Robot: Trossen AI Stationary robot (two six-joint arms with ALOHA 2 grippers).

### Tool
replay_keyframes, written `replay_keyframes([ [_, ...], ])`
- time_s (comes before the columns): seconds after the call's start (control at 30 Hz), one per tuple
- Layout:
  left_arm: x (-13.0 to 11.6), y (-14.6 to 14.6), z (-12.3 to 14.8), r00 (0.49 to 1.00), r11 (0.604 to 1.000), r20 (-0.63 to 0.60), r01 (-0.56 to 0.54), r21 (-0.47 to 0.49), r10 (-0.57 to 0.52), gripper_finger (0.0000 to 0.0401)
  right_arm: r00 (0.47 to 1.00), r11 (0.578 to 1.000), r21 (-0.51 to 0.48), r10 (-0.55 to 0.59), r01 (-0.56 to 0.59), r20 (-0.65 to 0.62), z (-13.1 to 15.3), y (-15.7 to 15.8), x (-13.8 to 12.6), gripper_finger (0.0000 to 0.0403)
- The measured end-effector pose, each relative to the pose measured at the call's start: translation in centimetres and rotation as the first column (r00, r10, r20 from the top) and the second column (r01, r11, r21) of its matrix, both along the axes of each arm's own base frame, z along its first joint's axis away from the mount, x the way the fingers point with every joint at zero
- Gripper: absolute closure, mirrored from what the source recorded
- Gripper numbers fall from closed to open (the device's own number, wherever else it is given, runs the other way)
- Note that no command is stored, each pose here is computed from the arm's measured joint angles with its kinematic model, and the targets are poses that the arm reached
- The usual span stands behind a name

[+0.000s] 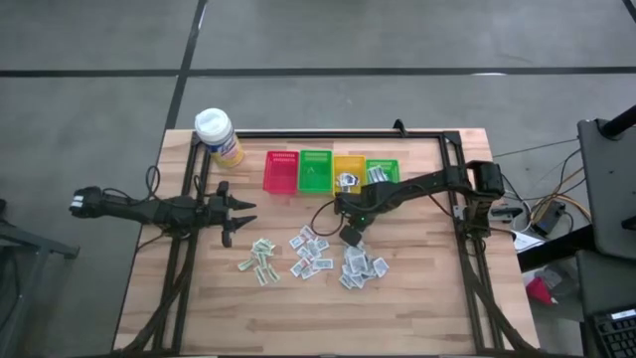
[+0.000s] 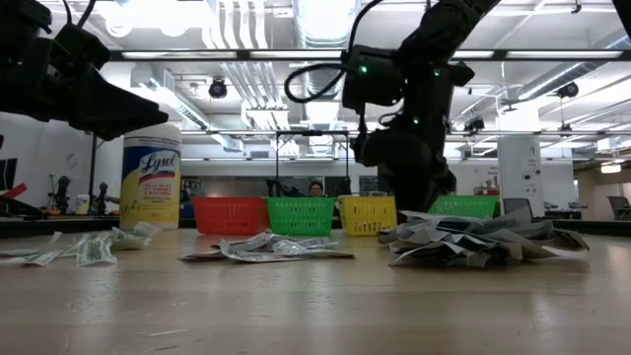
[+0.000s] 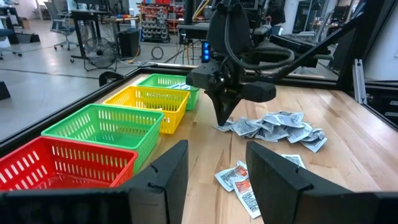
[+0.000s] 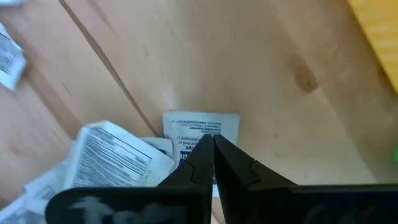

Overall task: Pick & Place First Aid Supplies
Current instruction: Put the blue alcohol pad into the yellow bin

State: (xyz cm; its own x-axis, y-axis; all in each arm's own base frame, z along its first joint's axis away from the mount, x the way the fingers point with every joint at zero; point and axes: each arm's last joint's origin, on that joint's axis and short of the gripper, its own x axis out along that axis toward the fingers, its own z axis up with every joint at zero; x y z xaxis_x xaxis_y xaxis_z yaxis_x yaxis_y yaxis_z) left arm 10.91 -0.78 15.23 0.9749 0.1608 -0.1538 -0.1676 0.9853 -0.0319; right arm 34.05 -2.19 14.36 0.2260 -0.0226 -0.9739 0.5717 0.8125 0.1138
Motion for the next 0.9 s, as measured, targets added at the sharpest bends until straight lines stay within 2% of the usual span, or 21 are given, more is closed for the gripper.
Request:
replay_keyframes([
  [0.17, 0.0, 0.0, 0.0, 1.0, 1.0, -0.002, 0.0, 0.0, 0.0, 0.0243, 0.996, 0.997, -0.023, 0.078, -0.077, 0.042, 1.2, -0.1, 0.9, 0.0389],
  [0.37, 0.0, 0.0, 0.0, 1.0, 1.0, -0.002, 0.0, 0.001, 0.0, 0.0243, 0.993, 0.995, -0.008, 0.101, -0.101, 0.066, 1.9, 0.0, 1.3, 0.0342],
  [0.63, 0.0, 0.0, 0.0, 1.0, 1.0, -0.008, 0.004, 0.025, -0.004, 0.0243, 0.994, 0.994, 0.031, 0.107, -0.108, 0.028, 0.6, 0.1, 1.4, 0.0273],
  [0.9, 0.0, 0.0, -0.1, 1.0, 1.0, -0.012, 0.004, 0.026, -0.004, 0.0243, 0.994, 0.994, 0.039, 0.107, -0.106, -0.029, -1.6, 0.0, 2.2, 0.0257],
])
